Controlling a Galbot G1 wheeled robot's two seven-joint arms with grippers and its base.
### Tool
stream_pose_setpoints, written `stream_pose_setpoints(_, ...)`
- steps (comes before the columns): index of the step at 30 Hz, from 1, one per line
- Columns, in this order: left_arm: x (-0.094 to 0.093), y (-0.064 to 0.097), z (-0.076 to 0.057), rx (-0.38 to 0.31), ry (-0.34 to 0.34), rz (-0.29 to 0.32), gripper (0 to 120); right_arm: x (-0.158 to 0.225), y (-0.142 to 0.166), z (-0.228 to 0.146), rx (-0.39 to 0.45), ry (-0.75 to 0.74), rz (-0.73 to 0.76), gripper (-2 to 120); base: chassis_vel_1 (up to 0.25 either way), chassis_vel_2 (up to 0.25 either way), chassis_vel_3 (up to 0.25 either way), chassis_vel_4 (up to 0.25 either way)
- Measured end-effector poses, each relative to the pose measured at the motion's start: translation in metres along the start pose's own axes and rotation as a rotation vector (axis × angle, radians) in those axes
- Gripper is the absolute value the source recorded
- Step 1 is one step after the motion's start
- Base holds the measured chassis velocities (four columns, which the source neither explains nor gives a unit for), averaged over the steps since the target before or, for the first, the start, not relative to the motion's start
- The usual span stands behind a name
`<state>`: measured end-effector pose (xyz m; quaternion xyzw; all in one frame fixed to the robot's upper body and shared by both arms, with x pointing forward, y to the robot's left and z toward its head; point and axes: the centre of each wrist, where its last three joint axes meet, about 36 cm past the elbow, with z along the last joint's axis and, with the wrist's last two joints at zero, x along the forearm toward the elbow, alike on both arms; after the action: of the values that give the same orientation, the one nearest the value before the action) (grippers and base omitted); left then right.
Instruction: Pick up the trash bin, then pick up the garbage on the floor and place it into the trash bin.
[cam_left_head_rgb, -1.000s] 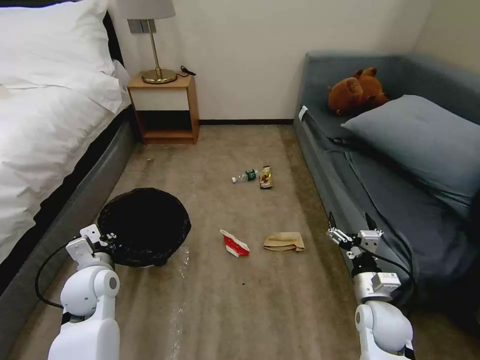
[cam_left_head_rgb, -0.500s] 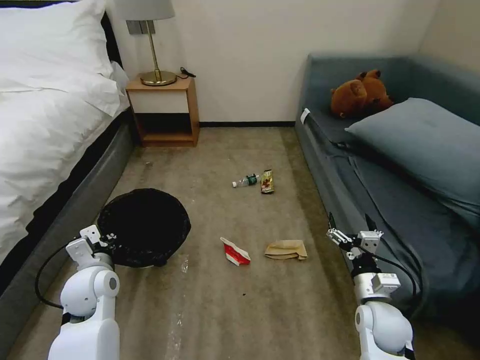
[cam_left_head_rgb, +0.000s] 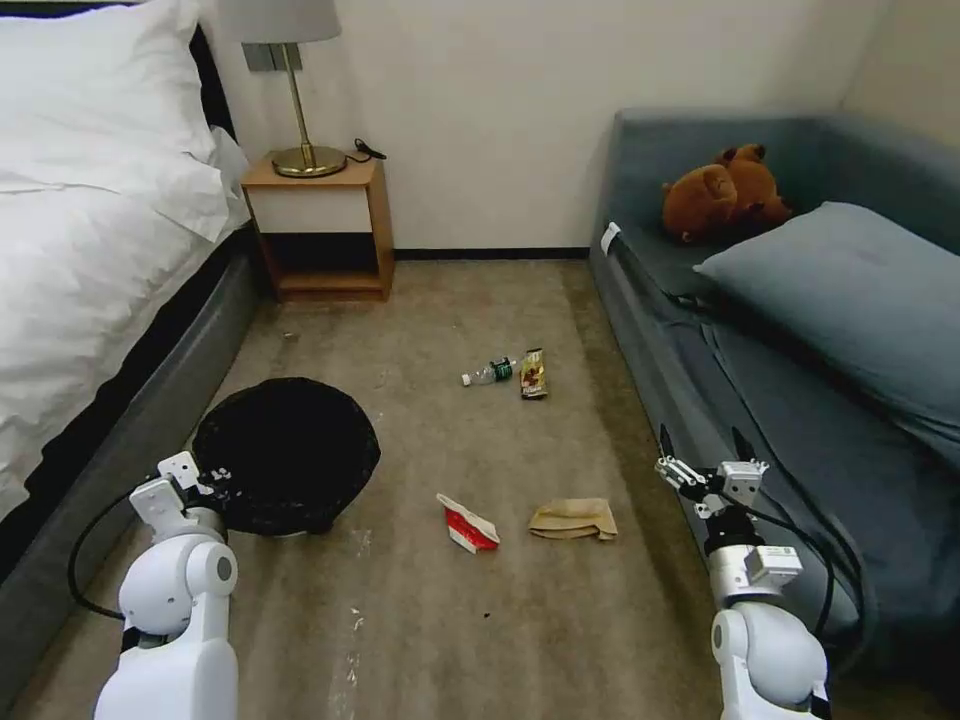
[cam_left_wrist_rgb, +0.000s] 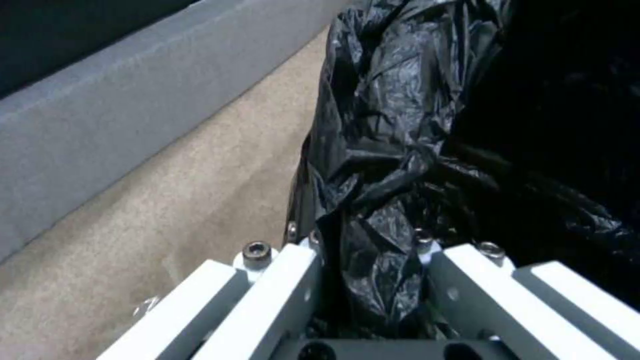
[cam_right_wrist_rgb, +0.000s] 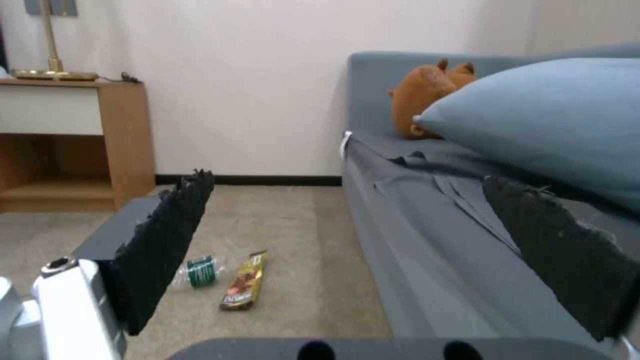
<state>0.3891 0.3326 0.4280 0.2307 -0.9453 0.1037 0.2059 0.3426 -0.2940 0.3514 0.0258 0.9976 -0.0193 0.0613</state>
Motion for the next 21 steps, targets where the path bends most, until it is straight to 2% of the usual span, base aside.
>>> stream_pose_setpoints(21, 0.0001, 0.001, -0.0032, 0.002, -0.01, 0.006, 3, 0.0043, -0.0002, 0.005, -0.006, 0.008, -0.006, 100, -0.079, 0.076, 0.069, -0.075)
